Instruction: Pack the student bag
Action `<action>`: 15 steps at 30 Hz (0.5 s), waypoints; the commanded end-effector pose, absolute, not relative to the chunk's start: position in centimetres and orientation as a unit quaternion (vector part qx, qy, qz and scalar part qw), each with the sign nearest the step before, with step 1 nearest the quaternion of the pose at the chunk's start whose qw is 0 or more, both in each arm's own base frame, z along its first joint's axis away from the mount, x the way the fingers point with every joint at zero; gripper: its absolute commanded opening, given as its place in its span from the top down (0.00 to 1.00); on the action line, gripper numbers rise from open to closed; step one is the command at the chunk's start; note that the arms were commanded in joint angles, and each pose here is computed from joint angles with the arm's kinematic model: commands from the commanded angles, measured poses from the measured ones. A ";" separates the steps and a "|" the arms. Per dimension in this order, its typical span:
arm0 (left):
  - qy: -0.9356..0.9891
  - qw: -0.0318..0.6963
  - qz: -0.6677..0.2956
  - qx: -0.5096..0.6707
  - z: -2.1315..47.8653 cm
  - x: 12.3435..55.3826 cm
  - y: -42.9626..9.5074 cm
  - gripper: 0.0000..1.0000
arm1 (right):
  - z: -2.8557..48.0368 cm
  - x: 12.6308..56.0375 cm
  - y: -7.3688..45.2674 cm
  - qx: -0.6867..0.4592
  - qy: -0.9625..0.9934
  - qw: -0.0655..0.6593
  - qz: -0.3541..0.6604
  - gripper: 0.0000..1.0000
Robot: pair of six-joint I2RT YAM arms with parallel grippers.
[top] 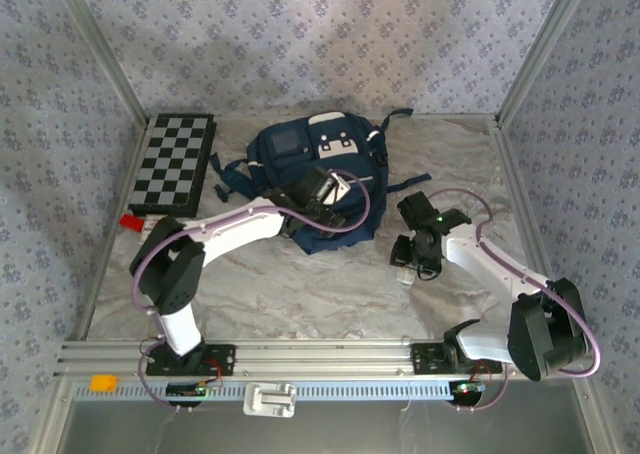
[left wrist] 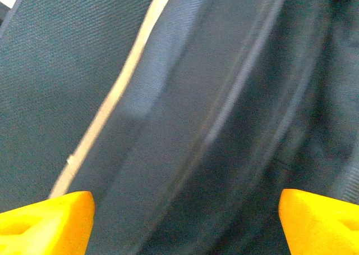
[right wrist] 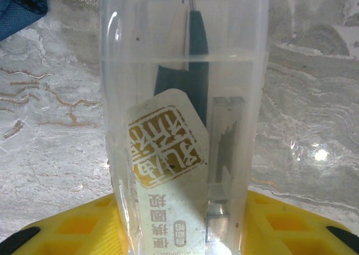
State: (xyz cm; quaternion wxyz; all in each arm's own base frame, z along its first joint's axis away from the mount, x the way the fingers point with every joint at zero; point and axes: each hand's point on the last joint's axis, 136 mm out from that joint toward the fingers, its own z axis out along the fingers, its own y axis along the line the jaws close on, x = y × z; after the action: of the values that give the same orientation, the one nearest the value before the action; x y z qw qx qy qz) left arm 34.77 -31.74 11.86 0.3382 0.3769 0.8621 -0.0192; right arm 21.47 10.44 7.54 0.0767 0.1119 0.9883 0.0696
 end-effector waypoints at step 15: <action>0.877 0.339 -0.070 0.333 14.3 39.5 -30.5 0.58 | 9.6 22.0 11.0 0.087 0.989 0.085 0.083 0.56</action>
State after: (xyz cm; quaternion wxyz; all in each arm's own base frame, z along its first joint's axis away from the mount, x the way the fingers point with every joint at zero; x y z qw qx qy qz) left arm 39.57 -30.13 12.31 0.3324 0.3365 0.8798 -0.0474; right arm 21.95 10.88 8.42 0.0829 0.1041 0.9879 0.0792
